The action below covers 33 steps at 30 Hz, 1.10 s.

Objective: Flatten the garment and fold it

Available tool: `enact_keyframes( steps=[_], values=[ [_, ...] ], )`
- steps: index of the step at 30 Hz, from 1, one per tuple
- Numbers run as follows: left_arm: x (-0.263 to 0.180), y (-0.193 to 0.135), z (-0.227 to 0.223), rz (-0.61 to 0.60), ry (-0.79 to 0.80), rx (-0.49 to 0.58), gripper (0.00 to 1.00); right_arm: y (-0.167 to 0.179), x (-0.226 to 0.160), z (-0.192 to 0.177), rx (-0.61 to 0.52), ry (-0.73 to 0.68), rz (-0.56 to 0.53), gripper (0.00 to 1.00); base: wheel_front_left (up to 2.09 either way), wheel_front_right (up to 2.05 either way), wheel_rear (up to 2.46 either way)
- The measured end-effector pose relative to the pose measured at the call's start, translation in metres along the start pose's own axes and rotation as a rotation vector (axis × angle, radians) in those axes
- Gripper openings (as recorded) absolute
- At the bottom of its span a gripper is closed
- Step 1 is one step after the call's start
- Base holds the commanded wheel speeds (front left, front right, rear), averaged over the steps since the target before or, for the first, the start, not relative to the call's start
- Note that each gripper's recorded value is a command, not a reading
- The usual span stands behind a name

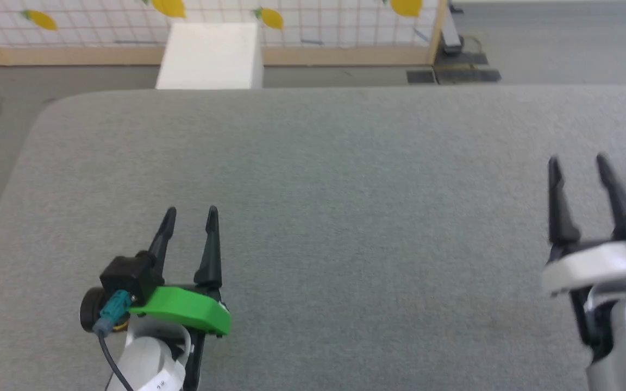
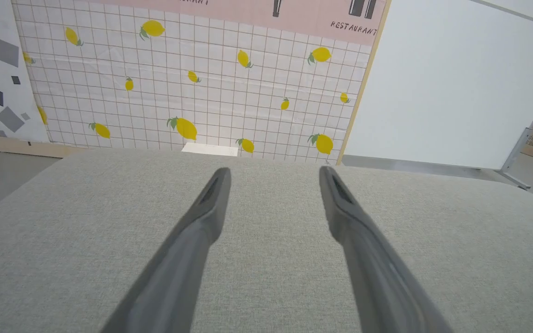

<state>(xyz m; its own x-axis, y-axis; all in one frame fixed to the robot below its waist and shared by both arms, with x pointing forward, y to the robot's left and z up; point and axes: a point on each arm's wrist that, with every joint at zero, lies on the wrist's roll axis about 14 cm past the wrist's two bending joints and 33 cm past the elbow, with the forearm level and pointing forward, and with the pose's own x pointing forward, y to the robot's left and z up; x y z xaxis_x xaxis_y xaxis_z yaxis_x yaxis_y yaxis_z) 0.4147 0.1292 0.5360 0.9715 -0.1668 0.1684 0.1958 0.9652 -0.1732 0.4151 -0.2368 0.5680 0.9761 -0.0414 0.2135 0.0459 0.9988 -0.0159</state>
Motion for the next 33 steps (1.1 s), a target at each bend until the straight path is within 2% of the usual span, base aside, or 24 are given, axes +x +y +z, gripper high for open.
enact_keyframes(
  steps=[8, 23, 33],
  values=[
    [-0.019, 0.006, 0.007, 0.027, -0.008, 0.006, 1.00, 0.032, -0.025, -0.010, 0.034, 0.027, 0.060, 1.00, 0.00, 0.00, 0.00],
    [-0.040, 0.010, 0.003, 0.059, 0.009, 0.007, 1.00, 0.047, -0.055, -0.031, 0.046, 0.101, 0.091, 1.00, 0.00, 0.00, 0.00],
    [-0.056, 0.008, 0.003, 0.076, 0.013, 0.006, 1.00, 0.048, -0.071, -0.030, 0.082, 0.104, 0.089, 1.00, 0.00, 0.00, 0.00]
  ],
)
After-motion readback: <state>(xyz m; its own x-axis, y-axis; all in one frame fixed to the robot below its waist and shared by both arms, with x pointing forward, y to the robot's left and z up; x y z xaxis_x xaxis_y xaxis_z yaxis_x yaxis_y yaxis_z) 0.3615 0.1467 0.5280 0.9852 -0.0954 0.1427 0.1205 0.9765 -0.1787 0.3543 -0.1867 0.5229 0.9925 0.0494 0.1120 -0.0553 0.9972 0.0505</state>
